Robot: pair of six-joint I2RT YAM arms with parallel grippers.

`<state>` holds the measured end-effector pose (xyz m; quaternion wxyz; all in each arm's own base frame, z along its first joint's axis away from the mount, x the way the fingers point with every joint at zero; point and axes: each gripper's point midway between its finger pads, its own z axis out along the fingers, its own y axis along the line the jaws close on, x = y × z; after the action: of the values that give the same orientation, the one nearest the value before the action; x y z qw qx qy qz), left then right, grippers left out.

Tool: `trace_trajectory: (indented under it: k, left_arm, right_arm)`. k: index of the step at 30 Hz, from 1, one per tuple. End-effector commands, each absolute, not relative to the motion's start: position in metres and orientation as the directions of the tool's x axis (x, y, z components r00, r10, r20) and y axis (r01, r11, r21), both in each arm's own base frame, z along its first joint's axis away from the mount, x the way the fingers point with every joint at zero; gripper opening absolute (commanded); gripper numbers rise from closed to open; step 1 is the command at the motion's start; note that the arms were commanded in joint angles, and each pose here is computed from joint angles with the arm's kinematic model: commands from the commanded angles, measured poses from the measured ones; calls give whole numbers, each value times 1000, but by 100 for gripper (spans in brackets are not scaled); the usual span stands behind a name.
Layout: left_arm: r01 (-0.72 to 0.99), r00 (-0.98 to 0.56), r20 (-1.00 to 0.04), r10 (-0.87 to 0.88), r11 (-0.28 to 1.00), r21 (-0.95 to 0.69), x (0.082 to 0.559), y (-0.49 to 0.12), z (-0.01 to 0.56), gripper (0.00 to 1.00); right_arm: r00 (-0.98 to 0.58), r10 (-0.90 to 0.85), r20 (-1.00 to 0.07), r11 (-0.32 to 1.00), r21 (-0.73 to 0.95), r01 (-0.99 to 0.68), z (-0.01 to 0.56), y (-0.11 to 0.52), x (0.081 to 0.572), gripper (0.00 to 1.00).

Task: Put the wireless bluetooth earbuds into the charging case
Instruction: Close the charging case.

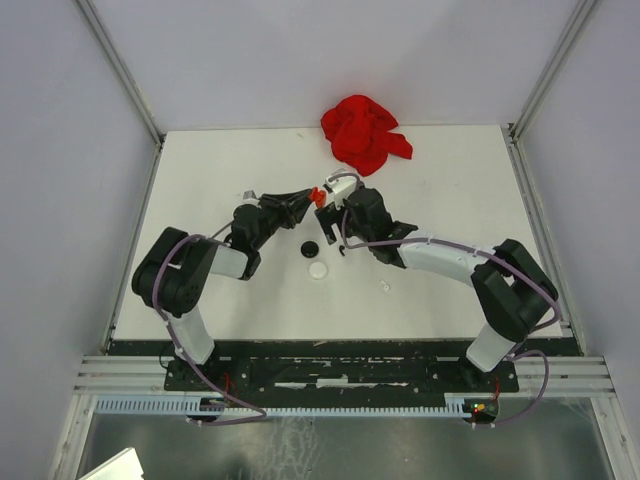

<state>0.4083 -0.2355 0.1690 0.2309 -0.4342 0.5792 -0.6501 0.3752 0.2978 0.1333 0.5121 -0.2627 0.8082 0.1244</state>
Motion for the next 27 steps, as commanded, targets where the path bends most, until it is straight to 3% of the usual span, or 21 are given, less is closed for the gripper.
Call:
trace_trajectory:
  k: [1,27]
  left_arm:
    - [-208,-433,377,-818,-317,-925,418,-233,197,3]
    - [-328,-465,417,-781,-286,-901,394,-242,160,3]
  right_arm:
    - [-173,-212,-962,821,-79,-566,159,319,392,95]
    - [-88,-248,-965,880,-187,-437,152,319,435,98]
